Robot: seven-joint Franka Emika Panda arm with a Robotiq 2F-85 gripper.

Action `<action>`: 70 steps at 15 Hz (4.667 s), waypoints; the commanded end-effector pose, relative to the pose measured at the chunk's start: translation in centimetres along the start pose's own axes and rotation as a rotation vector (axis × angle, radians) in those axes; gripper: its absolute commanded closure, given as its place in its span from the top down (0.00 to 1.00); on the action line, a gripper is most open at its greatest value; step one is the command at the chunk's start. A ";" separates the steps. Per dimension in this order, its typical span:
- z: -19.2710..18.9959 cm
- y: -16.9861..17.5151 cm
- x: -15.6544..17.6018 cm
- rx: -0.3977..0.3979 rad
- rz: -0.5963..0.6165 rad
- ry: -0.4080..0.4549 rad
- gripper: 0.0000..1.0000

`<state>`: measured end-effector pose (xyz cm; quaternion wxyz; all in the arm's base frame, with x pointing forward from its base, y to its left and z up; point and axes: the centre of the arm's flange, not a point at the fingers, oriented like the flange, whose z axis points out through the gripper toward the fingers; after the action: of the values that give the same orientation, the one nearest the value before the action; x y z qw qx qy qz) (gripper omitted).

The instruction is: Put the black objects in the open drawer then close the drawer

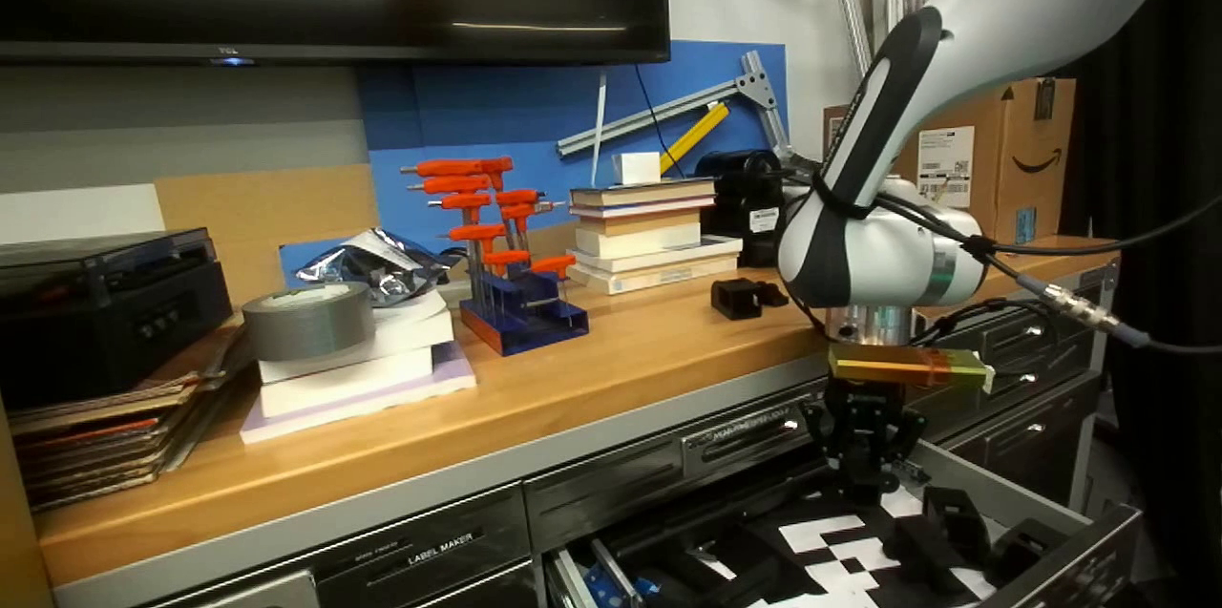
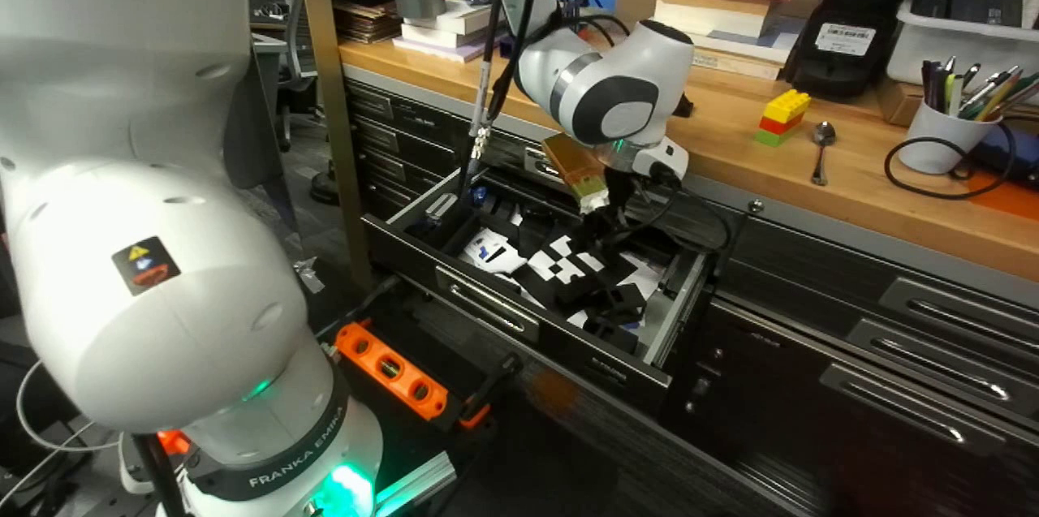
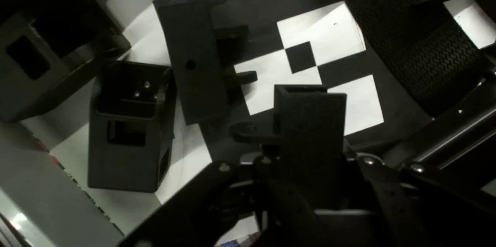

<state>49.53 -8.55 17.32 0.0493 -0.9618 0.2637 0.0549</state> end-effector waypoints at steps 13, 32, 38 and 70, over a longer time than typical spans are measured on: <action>-0.1 0.0 1.1 0.087 0.127 0.015 1.00; -26.2 -10.2 -3.7 -0.043 -0.189 0.470 1.00; -27.0 -14.9 -1.3 -0.108 -0.295 0.434 1.00; -18.0 -16.1 9.9 -0.119 -0.329 0.127 0.75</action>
<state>66.55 -1.59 34.40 -0.0273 -0.9941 0.1048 -0.0034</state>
